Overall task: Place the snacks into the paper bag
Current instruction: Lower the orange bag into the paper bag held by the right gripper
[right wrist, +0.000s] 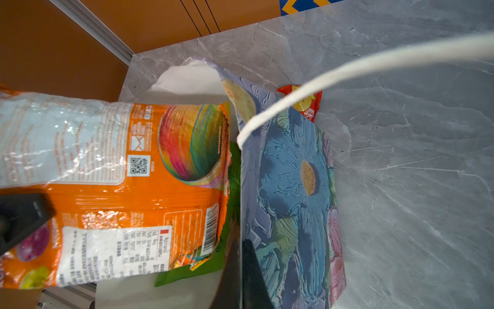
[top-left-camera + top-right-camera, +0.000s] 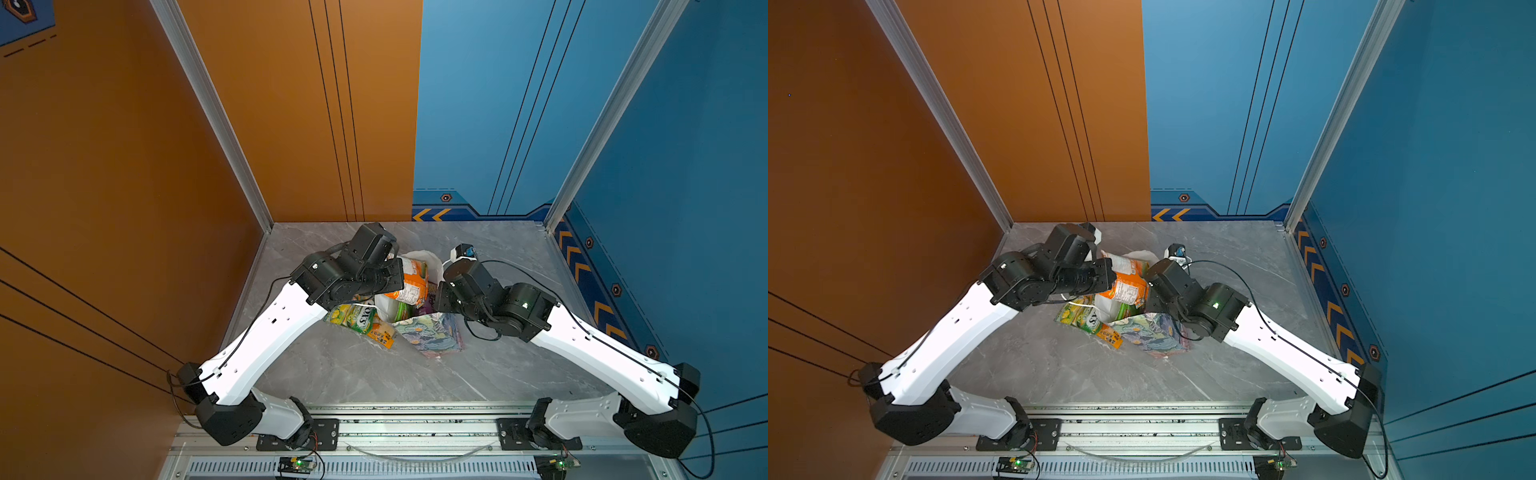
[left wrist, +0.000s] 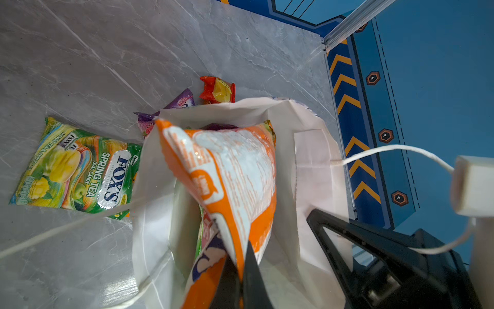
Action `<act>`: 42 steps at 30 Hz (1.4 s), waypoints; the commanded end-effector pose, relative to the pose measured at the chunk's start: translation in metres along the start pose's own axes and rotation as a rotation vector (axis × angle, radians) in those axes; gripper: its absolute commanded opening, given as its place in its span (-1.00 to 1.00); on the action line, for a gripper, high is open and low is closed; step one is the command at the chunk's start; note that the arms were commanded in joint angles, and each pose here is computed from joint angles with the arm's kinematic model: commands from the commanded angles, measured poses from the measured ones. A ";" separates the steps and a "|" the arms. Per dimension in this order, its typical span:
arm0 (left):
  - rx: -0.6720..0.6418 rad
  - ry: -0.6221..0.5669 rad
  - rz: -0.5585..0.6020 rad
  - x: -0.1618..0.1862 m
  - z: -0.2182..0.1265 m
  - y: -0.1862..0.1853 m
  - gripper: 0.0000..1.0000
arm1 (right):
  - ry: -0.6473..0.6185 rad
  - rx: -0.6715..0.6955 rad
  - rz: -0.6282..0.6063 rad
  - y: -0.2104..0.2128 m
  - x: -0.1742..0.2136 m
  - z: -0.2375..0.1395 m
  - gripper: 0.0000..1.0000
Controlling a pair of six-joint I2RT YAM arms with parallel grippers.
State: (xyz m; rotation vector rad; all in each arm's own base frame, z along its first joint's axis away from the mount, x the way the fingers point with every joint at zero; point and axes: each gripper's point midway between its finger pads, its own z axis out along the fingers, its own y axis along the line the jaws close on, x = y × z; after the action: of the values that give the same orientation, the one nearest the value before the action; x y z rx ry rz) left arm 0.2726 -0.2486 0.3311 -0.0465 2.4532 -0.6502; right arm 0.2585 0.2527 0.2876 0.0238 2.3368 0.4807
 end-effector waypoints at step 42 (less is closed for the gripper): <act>0.007 0.144 0.043 0.005 0.096 -0.036 -1.00 | -0.080 -0.077 0.050 0.027 -0.020 0.003 -1.00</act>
State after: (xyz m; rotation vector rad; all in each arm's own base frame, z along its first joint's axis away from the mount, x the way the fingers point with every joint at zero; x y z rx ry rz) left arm 0.3147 -0.3088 0.2553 0.0252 2.6426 -0.5759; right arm 0.2620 0.2693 0.2823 0.0061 2.3365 0.4911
